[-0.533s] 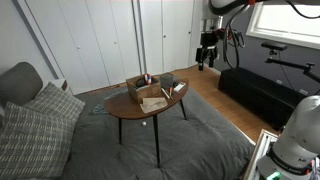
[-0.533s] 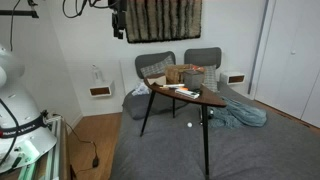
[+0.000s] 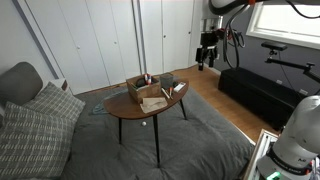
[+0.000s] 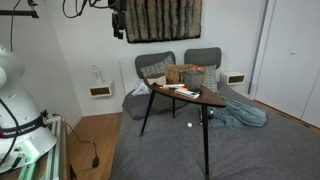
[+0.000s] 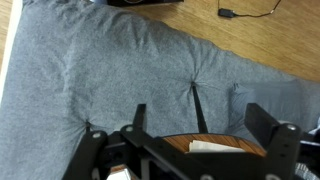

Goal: Press a button on the white remote controller

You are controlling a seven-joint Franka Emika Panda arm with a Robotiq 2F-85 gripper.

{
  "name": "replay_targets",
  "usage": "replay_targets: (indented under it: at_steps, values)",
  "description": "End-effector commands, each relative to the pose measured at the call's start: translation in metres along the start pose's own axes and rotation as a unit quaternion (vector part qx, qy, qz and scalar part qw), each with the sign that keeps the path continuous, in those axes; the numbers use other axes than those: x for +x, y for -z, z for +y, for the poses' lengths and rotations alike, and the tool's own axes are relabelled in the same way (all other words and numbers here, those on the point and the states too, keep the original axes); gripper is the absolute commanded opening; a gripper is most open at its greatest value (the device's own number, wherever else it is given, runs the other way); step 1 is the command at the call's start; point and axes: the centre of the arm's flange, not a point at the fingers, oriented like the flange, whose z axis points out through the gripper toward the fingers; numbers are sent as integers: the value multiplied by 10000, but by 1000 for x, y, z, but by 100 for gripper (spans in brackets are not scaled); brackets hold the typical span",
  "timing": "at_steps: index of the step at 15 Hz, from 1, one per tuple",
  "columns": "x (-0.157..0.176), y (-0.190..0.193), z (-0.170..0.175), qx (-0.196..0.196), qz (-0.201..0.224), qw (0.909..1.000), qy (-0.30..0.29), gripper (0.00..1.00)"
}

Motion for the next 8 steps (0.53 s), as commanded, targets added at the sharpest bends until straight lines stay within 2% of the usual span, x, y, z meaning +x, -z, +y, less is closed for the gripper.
replay_targets:
  at_steps: [1, 4, 8]
  values:
    - [0, 0, 0, 0, 0, 10000, 0, 100]
    - [27, 1, 2, 206, 17, 9974, -686, 100]
    - [64, 1, 20, 514, 121, 9839, -1706, 100]
